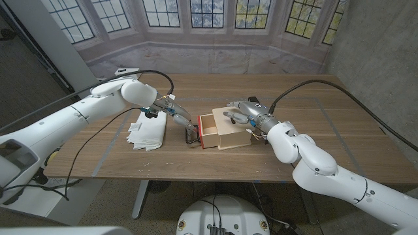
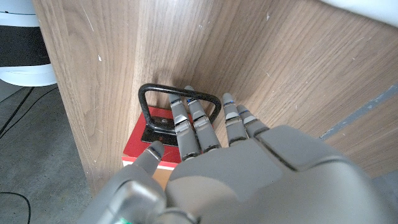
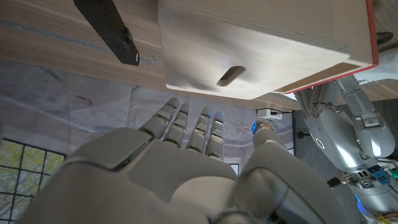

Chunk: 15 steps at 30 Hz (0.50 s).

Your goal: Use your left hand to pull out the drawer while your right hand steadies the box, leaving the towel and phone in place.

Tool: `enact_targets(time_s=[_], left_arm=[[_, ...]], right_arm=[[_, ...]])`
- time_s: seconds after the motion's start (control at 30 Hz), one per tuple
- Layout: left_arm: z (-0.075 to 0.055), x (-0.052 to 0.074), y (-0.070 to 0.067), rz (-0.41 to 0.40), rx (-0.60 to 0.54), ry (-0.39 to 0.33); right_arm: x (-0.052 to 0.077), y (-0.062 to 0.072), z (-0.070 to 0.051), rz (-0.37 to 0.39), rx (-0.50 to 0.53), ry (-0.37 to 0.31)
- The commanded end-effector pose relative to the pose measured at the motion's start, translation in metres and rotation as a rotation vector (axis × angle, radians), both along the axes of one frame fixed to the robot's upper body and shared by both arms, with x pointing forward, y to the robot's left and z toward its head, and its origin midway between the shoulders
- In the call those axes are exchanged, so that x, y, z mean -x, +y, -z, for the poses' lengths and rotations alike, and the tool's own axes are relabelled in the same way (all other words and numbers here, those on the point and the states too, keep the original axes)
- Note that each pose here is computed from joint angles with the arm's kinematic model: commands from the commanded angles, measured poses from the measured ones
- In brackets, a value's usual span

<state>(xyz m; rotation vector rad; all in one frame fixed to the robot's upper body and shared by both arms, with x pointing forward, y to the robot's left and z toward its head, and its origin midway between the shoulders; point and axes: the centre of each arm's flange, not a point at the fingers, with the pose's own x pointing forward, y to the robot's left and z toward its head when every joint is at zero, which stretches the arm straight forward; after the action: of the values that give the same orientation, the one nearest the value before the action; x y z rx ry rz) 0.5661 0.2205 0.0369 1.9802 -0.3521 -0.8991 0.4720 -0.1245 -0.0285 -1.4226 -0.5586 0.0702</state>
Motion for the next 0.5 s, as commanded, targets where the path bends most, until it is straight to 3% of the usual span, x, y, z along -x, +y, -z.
enact_targets(time_s=[0.03,0.5], left_arm=[[0.0013,0.0004,0.0006,-0.008,-0.001,0.008],[0.0019,0.0018,0.0008,-0.017,-0.003,0.017]], right_arm=[[-0.0027,0.0011,0.0059,0.043,0.06,0.008],[-0.0105,0.0018,0.0141,0.071,0.085,0.034]])
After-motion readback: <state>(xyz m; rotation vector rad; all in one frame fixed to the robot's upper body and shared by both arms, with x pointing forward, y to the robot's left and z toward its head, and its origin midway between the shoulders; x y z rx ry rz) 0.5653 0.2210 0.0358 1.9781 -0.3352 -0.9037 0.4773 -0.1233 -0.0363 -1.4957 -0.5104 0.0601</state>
